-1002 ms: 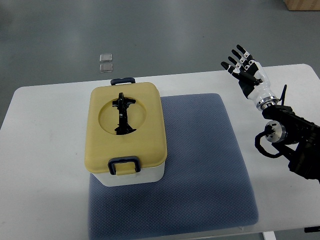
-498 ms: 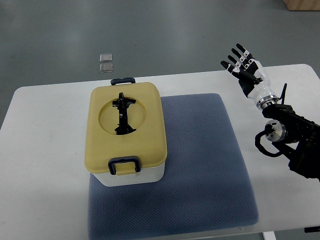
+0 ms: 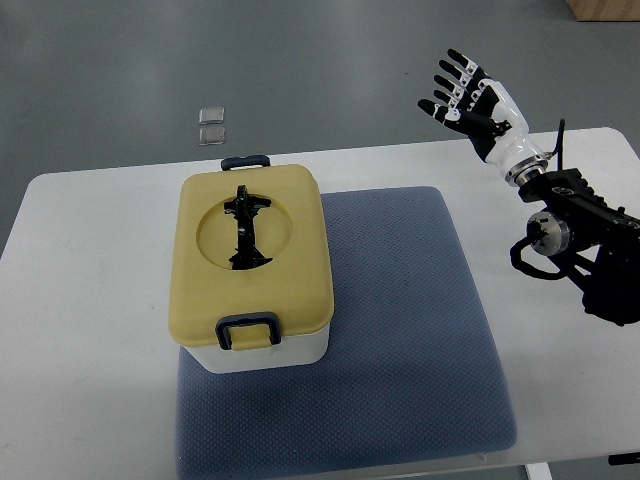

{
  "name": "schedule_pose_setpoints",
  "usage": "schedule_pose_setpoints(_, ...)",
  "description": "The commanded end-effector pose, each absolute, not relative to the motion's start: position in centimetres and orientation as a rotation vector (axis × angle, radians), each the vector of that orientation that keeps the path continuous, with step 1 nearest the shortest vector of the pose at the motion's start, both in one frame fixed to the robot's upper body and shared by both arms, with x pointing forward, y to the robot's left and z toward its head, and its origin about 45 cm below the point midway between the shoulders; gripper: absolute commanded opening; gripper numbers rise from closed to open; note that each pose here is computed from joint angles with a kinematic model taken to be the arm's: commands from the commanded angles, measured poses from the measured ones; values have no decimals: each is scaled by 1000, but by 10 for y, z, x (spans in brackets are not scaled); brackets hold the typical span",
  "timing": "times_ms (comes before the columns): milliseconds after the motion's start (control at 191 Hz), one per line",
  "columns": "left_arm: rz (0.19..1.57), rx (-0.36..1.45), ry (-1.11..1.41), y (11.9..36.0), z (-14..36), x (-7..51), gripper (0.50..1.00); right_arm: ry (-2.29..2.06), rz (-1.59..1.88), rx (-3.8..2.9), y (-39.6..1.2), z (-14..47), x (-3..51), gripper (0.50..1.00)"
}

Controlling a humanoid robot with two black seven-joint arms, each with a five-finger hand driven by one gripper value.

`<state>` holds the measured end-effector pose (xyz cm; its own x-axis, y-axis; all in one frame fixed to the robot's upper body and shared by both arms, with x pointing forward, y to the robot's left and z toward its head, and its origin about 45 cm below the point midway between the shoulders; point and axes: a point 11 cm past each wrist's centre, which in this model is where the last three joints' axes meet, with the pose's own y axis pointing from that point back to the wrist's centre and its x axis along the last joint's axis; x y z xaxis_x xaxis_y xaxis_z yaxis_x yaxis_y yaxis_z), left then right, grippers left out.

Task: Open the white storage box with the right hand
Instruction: 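Swing the right hand over the box toward the black lid handle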

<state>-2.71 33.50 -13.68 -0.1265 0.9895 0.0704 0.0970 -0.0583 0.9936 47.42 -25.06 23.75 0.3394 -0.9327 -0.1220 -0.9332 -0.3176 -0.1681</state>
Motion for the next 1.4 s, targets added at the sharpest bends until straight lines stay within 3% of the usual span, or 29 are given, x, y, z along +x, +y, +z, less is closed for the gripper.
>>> schedule_pose_setpoints(0,1309,1262,1343,335,-137,-26,1000,1540,-258,-2588,-227,263,477,930)
schedule_pose_setpoints(178,1308,1263,1344,335,-137,-27,1000,1286,-680,-2791,-196,305,481,930)
schedule_pose_setpoints(341,1308,1263,1344,335,-137,-27,1000,813,-1075,-2951,-139,352,465,930)
schedule_pose_setpoints(614,1308,1263,1344,335,-137,-27,1000,61,-1637,-3036,-66,368,418,928)
schedule_pose_setpoints(1091,1308,1263,1344,335,-137,-27,1000,-419,-2168,-2878,-27,375,398,881)
schedule_pose_setpoints(1274,1309,1262,1343,335,-137,-26,1000,-510,-2199,-2829,-9,363,389,881)
schedule_pose_setpoints(1395,1308,1263,1344,335,-137,-27,1000,-544,-2246,-2806,-10,350,388,846)
